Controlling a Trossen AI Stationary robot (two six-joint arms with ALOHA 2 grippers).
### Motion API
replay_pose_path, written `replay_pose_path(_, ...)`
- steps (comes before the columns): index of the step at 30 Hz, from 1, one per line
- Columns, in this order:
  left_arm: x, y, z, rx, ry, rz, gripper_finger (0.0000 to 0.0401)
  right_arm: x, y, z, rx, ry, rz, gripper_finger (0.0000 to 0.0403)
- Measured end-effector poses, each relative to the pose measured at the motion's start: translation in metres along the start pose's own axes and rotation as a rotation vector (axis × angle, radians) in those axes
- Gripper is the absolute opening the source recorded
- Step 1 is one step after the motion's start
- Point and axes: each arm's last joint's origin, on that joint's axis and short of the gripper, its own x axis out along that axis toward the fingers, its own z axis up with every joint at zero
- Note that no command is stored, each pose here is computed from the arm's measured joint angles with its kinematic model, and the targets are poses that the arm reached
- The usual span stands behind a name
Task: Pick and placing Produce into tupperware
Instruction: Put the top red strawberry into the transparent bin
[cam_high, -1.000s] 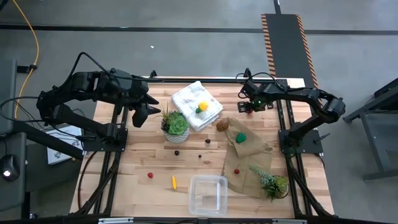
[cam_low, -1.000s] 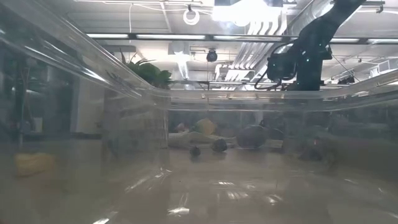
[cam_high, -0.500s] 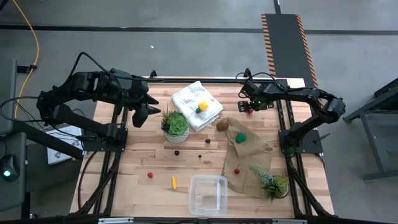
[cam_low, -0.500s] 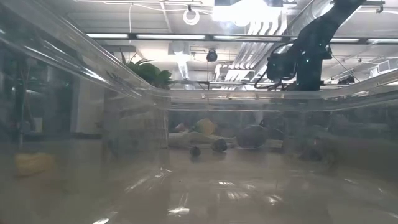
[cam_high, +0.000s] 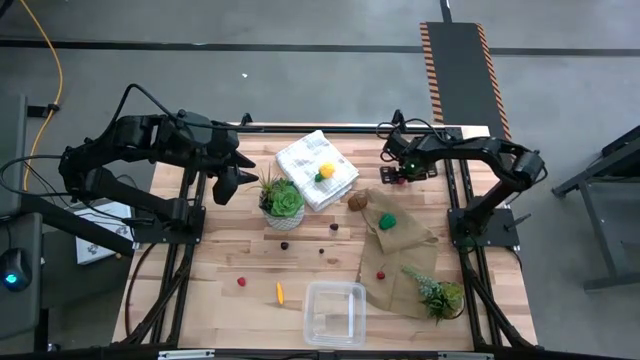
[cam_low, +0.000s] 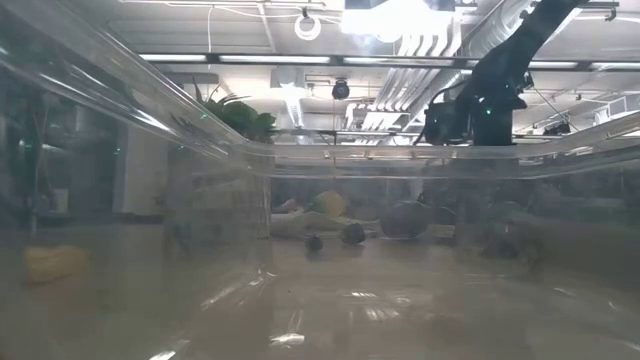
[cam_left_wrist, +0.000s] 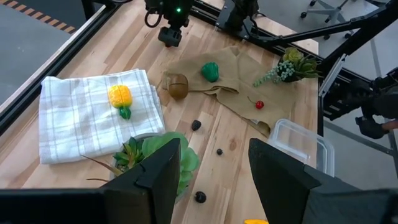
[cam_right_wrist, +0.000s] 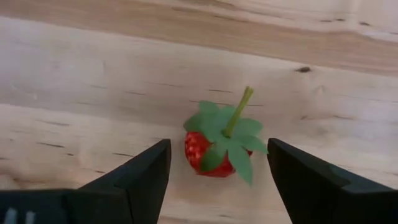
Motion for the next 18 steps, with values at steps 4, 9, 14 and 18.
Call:
replay_pose_path(4,0.0,0.0,0.0,0.0,0.0,0.0,0.0179,0.0,-0.0001,0.0007,0.002,-0.008,-0.001,0.0231)
replay_pose_path(9,0.0,0.0,0.0,0.0,0.0,0.0,0.0179,0.0,0.0002,0.0009,0.001,-0.01,0.001,0.0197)
replay_pose_path(14,0.0,0.0,0.0,0.0,0.0,0.0,0.0179,-0.0001,0.0003,0.001,0.001,-0.01,0.002,0.0162)
replay_pose_path(18,0.0,0.0,0.0,0.0,0.0,0.0,0.0179,-0.0004,0.0005,0.0012,0.001,-0.012,0.003,0.0134)
